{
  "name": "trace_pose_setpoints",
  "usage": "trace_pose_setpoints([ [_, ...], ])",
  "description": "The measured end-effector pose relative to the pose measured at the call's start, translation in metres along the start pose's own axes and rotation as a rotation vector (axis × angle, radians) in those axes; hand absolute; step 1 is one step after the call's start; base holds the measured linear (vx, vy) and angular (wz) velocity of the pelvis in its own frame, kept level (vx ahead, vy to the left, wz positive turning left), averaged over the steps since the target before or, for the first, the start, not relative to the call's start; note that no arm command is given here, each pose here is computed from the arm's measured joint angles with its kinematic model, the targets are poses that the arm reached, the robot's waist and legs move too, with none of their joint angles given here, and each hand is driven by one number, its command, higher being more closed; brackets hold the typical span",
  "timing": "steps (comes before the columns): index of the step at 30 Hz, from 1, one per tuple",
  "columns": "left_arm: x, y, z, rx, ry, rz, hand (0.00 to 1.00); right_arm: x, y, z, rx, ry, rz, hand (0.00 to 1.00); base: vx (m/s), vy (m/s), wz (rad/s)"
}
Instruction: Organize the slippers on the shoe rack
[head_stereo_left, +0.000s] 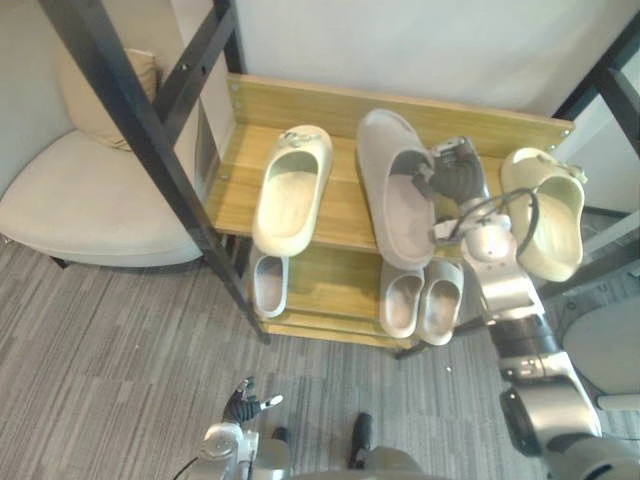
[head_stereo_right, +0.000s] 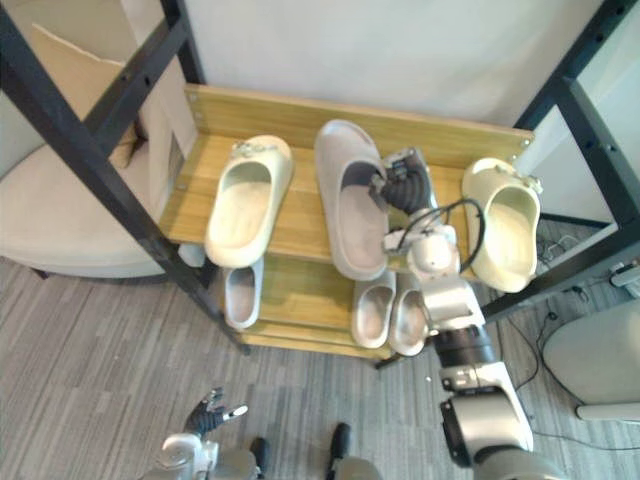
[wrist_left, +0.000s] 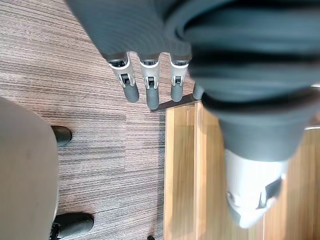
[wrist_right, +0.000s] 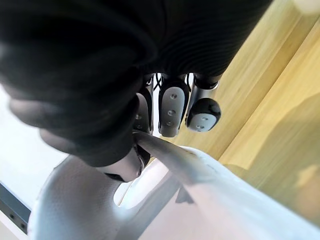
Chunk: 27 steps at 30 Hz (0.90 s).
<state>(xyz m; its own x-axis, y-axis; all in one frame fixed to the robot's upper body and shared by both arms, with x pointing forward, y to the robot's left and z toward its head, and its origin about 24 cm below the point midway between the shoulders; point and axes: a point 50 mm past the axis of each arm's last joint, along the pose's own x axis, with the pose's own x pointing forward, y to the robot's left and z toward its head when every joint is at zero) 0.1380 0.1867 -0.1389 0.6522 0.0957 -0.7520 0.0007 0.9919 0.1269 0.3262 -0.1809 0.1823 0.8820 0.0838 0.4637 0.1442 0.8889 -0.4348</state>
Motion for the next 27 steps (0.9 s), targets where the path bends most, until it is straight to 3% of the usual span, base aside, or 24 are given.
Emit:
trace_pose_setpoints([
  [15,-0.003,0.0,-0.018,0.023,0.081,0.0,0.0,-0.046,0.001,0.045,0.214,-0.236,-0.056,1.0,-0.05,-0.022,-0.06],
  [27,-0.004,-0.001,-0.024,0.03,0.103,-0.008,0.0,-0.1,0.019,0.035,0.367,-0.149,0.077,1.0,-0.02,-0.006,-0.02],
])
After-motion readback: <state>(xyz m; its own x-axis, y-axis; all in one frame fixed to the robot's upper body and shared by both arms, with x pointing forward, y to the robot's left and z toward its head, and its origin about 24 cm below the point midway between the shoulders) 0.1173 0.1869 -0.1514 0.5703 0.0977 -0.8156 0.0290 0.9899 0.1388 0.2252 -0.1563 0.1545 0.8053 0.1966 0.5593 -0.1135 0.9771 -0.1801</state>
